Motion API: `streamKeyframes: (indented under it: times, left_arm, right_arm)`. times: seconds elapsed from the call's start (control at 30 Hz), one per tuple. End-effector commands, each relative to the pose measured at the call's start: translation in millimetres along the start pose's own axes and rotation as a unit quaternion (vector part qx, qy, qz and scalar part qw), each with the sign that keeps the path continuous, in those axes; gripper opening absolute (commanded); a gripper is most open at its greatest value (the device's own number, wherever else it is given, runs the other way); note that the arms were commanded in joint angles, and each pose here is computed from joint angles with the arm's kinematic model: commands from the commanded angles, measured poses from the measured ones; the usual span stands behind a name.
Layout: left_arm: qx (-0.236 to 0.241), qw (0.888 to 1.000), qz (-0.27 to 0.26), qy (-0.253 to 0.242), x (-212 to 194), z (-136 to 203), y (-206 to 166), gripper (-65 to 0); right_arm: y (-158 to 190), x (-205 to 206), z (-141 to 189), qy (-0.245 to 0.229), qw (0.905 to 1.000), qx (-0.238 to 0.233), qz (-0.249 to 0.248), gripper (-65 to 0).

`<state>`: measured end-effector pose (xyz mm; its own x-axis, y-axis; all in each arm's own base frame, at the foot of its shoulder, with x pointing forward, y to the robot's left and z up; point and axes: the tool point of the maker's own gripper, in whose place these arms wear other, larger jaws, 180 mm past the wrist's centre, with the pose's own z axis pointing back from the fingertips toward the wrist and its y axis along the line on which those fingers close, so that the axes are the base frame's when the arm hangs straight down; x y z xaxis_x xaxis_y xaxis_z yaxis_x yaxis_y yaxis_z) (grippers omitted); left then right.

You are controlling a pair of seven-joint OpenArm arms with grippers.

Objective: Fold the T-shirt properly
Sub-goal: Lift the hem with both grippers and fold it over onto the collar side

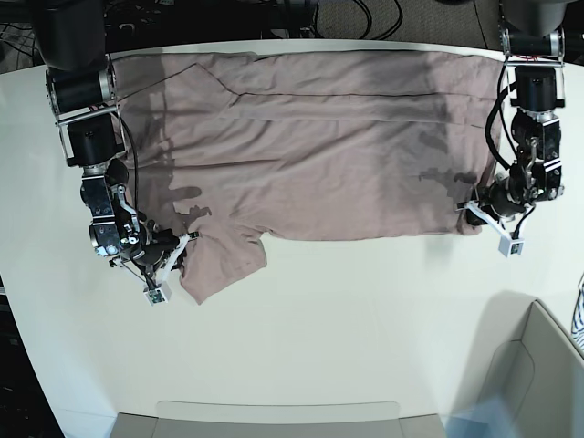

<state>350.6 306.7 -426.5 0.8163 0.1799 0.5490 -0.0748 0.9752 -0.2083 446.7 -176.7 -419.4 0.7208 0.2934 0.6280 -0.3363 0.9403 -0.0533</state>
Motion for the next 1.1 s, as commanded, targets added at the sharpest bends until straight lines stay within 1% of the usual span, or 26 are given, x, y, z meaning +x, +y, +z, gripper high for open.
streamKeyframes:
  times: [0.0,0.07,0.13,0.17,0.23,0.37,0.5,0.6,0.7,0.9,1.07]
  left_arm:
    - [0.011,0.999,0.010,-0.034,24,12,12,-65.0]
    - [0.008,0.997,0.030,-0.068,41,21,14,-65.0]
    - [0.005,0.995,0.031,-0.097,56,31,11,-65.0]
    - [0.006,0.995,0.029,-0.098,56,36,12,-65.0]
    - [0.007,0.995,0.021,-0.093,52,44,10,-65.0]
    - [0.005,0.995,0.006,-0.100,61,58,3,-65.0]
    - [0.017,0.995,0.010,-0.099,50,68,13,-65.0]
    - [0.023,0.994,0.006,-0.105,47,77,16,-65.0]
    - [0.027,0.995,-0.009,-0.098,36,83,14,-65.0]
    - [0.041,0.996,-0.012,-0.083,23,100,20,-65.0]
    - [0.048,0.995,-0.028,-0.086,18,112,17,-65.0]
  right_arm:
    - [-13,14,7,-0.011,0.9998,-0.015,0.009,-65.0]
    - [-10,31,13,-0.034,0.9992,-0.013,0.019,-65.0]
    - [-4,44,19,-0.052,0.9982,-0.010,0.029,-65.0]
    - [-3,49,22,-0.060,0.9976,-0.010,0.033,-65.0]
    - [-6,55,28,-0.071,0.9965,-0.015,0.042,-65.0]
    - [-4,62,36,-0.085,0.9948,-0.015,0.054,-65.0]
    - [2,59,45,-0.077,0.9948,-0.014,0.065,-65.0]
    - [-2,56,58,-0.083,0.9954,-0.019,0.044,-65.0]
    - [-13,53,73,-0.091,0.9951,-0.031,0.020,-65.0]
    - [-5,40,92,-0.092,0.9948,-0.034,0.026,-65.0]
    - [-3,25,106,-0.084,0.9955,-0.040,0.020,-65.0]
